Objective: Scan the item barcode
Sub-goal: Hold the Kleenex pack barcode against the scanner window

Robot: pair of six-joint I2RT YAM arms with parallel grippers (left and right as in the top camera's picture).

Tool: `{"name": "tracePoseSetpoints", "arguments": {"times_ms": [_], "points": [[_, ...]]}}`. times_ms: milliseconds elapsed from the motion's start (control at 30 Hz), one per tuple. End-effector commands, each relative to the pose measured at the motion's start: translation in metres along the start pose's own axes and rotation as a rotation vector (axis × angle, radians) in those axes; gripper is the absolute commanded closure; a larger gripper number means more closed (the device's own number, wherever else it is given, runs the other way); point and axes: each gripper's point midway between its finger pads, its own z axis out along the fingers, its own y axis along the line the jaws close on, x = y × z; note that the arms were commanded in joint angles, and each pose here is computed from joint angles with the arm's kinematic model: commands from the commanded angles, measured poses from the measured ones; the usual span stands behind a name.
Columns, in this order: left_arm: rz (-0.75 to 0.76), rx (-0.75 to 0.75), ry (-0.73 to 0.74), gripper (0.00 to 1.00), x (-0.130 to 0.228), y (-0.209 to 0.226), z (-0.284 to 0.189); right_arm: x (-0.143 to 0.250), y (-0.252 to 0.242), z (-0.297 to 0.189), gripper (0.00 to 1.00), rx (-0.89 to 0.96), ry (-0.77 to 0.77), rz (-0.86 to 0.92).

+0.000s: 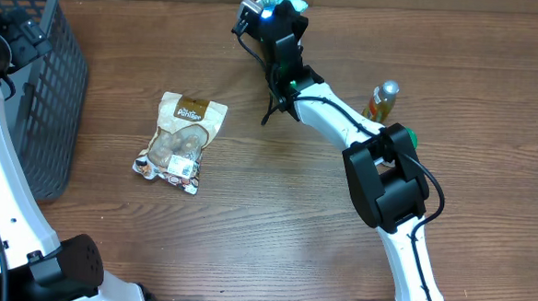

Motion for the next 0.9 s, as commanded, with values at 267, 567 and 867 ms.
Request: {"name": "tracePoseSetpoints", "arguments": {"times_ms": [267, 567, 867], "points": [[0.018, 0.002, -0.01, 0.01, -0.003, -0.001, -0.001, -0.016, 0.019, -0.011, 0.96, -0.065, -0.016, -0.047], [0.018, 0.003, -0.01, 0.0, -0.003, -0.002, -0.001, -0.001, 0.044, -0.014, 0.96, -0.165, 0.035, -0.124], [0.018, 0.002, -0.01, 0.0, -0.003, -0.001, -0.001, 0.006, 0.056, -0.017, 0.96, -0.213, 0.052, -0.158]]}}
